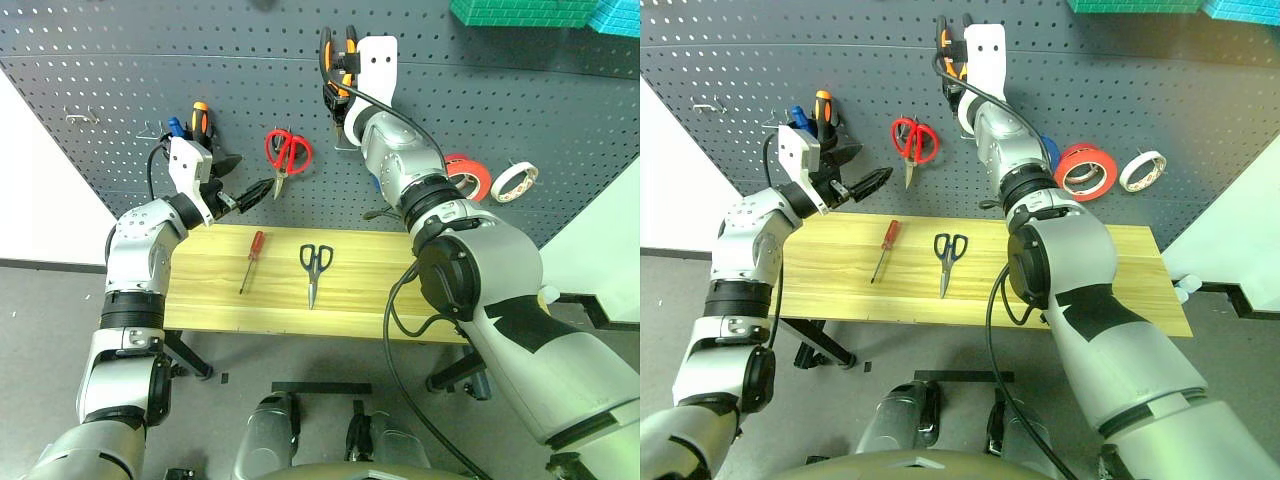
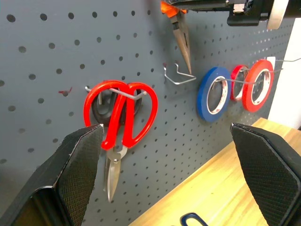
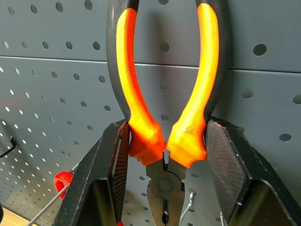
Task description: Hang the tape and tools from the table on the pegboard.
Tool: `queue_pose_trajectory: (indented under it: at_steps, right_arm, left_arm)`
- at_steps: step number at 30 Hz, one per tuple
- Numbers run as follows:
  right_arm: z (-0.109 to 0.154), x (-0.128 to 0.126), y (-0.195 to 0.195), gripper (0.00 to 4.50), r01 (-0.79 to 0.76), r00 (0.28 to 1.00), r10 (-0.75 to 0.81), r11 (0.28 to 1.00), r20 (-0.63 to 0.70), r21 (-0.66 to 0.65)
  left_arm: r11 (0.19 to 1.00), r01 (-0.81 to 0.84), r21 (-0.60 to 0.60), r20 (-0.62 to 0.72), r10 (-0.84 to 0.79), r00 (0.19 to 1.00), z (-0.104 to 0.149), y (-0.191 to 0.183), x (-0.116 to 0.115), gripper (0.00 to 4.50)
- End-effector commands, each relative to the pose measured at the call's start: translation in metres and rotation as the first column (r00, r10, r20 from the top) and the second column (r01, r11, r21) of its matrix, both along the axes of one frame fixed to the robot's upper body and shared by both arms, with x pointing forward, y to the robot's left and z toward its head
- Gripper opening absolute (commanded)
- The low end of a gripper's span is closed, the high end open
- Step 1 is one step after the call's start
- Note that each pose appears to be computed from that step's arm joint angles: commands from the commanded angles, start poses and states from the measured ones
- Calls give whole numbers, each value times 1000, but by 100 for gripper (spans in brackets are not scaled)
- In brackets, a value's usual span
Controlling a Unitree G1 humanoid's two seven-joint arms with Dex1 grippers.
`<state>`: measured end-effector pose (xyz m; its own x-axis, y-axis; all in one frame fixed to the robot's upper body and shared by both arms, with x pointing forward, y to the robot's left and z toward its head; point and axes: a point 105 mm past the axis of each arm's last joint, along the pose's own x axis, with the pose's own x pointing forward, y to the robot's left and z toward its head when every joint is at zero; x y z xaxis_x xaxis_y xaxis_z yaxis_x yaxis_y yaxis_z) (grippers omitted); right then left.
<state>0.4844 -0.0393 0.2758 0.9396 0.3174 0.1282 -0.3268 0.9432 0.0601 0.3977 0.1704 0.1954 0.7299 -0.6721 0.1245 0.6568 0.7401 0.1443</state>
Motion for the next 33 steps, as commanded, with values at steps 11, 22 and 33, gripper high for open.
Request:
queue_pose_trajectory:
  at_steps: [11, 22, 33]
  right_arm:
    - [31, -1, -9, 205, 23, 996, -26, 999, 88, 30]
    - [24, 1, -17, 205, 65, 993, -64, 998, 99, -6]
    - [19, 3, -31, 205, 128, 987, -127, 992, 102, 1]
  left_arm:
    - [999, 42, 32, 58, -43, 997, 12, -3, -6, 450]
    - [998, 31, 63, 62, -35, 998, 7, -6, -6, 450]
    - [996, 35, 81, 38, -38, 999, 1, -13, -12, 450]
